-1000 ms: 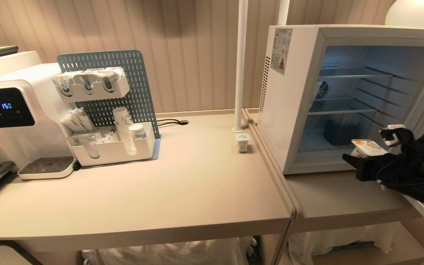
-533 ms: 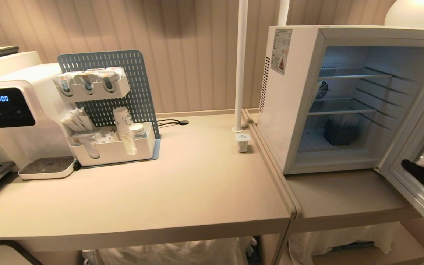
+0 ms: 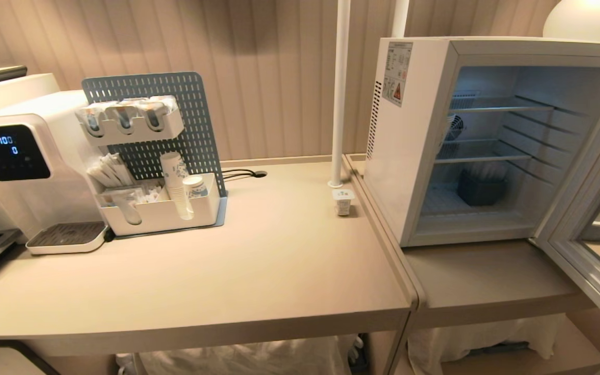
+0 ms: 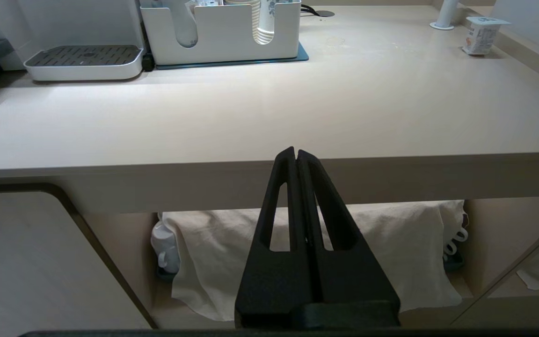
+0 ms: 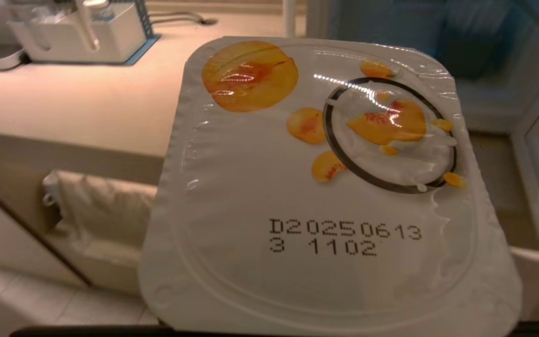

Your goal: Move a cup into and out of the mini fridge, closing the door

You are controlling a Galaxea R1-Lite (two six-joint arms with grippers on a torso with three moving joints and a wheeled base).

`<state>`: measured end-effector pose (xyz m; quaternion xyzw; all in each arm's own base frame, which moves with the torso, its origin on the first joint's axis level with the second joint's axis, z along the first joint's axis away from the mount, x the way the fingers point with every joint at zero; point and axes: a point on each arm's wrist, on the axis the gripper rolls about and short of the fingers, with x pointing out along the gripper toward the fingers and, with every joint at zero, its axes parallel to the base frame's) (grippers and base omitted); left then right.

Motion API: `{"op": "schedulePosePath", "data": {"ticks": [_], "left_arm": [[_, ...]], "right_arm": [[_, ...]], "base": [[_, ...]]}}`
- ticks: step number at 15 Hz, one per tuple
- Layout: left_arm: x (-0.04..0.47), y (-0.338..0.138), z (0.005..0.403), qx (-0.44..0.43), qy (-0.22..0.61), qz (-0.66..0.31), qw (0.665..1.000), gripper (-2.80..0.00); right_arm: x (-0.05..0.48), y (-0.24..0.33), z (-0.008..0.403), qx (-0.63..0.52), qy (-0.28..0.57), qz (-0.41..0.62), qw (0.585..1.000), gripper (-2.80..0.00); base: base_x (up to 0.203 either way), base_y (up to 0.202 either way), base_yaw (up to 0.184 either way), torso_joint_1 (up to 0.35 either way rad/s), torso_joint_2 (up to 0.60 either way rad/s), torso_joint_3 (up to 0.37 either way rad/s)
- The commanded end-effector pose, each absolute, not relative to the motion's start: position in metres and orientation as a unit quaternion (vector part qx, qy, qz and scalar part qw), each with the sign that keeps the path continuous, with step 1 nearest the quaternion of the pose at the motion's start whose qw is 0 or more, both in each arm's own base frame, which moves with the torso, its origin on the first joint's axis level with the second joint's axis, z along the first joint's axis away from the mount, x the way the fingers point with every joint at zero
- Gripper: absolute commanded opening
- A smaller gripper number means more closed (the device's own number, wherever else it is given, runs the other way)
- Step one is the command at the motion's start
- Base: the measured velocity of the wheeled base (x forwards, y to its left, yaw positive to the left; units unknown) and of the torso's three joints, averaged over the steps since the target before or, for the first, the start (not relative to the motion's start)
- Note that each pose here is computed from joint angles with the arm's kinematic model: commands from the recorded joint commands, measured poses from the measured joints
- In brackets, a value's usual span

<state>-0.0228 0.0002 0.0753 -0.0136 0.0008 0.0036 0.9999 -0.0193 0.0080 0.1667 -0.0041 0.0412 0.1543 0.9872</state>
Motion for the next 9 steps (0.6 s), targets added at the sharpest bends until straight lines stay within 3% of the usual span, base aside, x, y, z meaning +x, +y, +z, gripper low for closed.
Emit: {"op": "schedulePosePath", "data": {"ticks": [1, 9], "left_arm": [[-0.023, 0.000, 0.075, -0.014, 0.002, 0.004, 1.000, -2.80], [-0.023, 0.000, 0.075, -0.014, 0.002, 0.004, 1.000, -2.80]], "right_arm": [[-0.058, 0.008, 0.142, -0.006, -0.005, 0.163, 0.987, -2.80], [-0.024, 0.003, 0.088, 0.018, -0.058, 0.069, 0.996, -2.80]], "base": [[0.000, 0.000, 0.000, 0.000, 0.00, 0.000], [0.000, 0.000, 0.000, 0.000, 0.00, 0.000]]}}
